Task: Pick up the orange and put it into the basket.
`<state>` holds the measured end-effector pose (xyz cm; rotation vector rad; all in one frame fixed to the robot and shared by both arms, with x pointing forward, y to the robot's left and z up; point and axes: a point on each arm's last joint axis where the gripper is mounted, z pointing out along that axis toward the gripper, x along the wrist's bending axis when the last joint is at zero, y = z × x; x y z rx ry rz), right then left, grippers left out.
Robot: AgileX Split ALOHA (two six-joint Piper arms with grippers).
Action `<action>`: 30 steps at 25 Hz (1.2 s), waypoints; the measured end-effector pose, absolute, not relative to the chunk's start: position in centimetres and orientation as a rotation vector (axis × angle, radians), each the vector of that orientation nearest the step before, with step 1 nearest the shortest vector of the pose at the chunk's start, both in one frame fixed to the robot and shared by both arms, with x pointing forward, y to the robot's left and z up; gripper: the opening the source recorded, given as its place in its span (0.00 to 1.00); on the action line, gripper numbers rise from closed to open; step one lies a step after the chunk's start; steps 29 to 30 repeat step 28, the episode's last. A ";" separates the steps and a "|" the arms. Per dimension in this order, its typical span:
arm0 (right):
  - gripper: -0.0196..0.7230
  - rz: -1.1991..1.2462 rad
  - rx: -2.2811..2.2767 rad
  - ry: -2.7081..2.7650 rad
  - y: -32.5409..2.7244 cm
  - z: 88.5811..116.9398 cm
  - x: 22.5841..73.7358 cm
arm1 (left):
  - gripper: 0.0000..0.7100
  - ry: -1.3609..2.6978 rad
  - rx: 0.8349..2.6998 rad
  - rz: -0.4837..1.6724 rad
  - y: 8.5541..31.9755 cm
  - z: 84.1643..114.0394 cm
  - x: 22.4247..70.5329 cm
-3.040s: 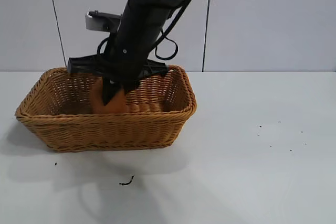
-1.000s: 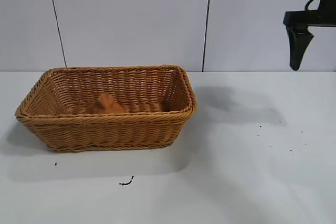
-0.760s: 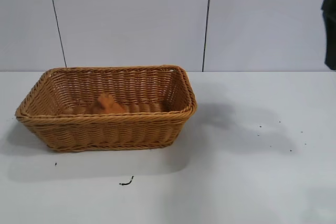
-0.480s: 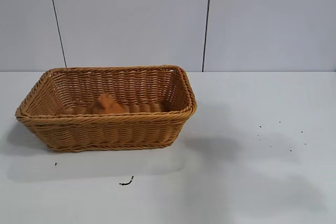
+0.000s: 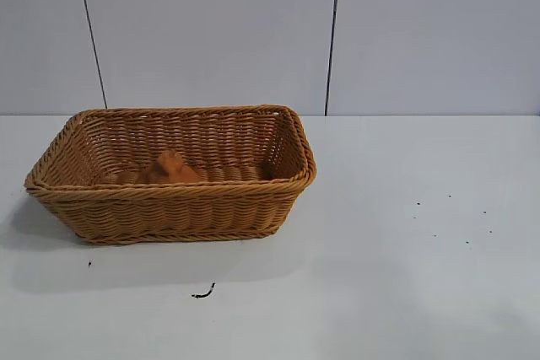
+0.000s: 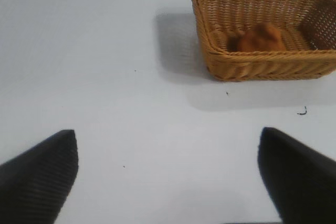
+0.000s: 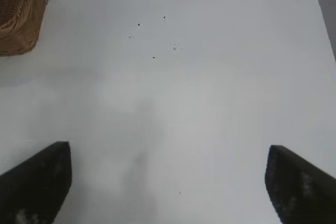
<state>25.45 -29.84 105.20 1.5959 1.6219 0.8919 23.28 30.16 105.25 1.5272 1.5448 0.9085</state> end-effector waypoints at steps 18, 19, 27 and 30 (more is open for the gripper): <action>0.96 0.970 1.513 1.538 -29.9 105.3 23.6 | 0.94 1.545 1.527 0.908 30.2 105.3 23.3; 0.96 0.970 1.513 1.538 -29.9 105.3 23.6 | 0.94 1.545 1.527 0.908 30.2 105.3 23.3; 0.96 0.971 1.512 1.537 -29.9 105.3 23.6 | 0.94 1.545 1.527 0.908 30.2 105.3 23.3; 0.96 0.971 1.512 1.537 -29.9 105.3 23.6 | 0.94 1.545 1.527 0.908 30.2 105.3 23.3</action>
